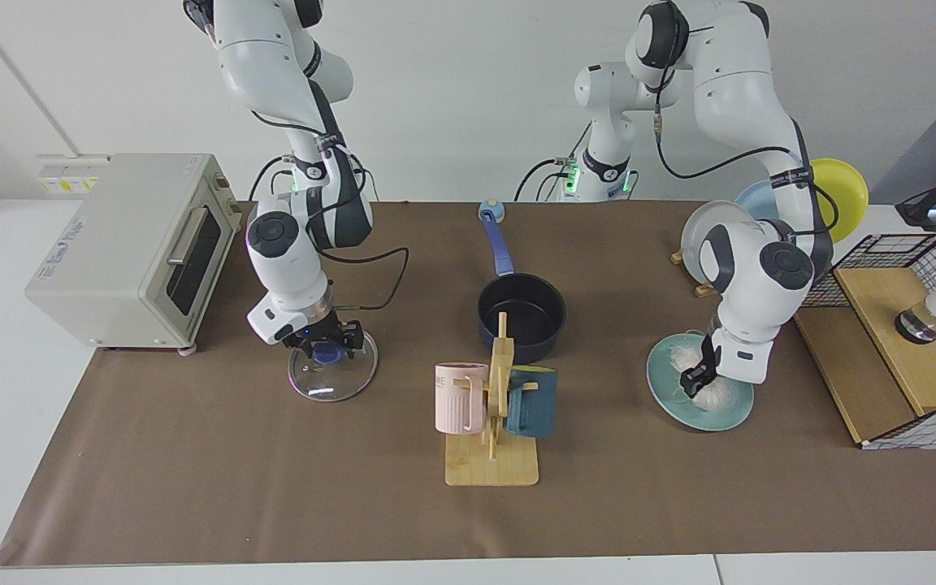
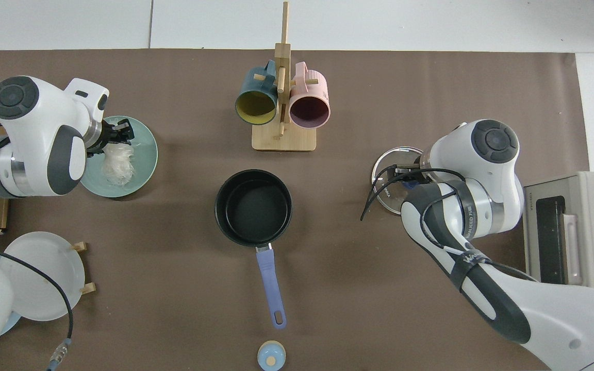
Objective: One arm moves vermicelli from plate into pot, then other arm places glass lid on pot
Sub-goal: 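Grasp the white vermicelli with the left gripper and lift it, then carry the vermicelli over the black pot with the left gripper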
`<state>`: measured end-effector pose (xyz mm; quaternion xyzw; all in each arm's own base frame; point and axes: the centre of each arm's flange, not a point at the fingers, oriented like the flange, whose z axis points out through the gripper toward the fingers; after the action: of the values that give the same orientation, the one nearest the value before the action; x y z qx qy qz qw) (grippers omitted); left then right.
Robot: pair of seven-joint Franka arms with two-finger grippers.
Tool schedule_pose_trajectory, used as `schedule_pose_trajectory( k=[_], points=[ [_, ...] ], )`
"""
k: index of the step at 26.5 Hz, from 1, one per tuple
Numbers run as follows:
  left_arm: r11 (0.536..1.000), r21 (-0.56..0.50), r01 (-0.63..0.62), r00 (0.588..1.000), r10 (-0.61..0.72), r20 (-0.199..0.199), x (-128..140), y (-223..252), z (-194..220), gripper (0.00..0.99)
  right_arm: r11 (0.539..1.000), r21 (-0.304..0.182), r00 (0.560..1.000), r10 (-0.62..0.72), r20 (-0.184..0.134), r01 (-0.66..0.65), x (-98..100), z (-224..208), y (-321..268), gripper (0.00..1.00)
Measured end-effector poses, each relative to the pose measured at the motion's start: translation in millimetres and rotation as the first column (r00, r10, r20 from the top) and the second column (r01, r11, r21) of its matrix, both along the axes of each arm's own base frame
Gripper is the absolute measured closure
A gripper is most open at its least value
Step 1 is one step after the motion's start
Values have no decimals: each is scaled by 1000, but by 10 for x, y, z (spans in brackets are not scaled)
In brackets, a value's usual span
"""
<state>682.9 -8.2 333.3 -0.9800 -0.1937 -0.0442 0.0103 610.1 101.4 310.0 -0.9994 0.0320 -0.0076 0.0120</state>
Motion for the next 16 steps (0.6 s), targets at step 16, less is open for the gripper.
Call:
schedule_pose_trajectory(
  k=[16],
  points=[
    [978,-53,201,978,-203,-44,-598,-1347,1820,590,1000,-7,999,10,38,-10,243,617,35,564]
  ],
)
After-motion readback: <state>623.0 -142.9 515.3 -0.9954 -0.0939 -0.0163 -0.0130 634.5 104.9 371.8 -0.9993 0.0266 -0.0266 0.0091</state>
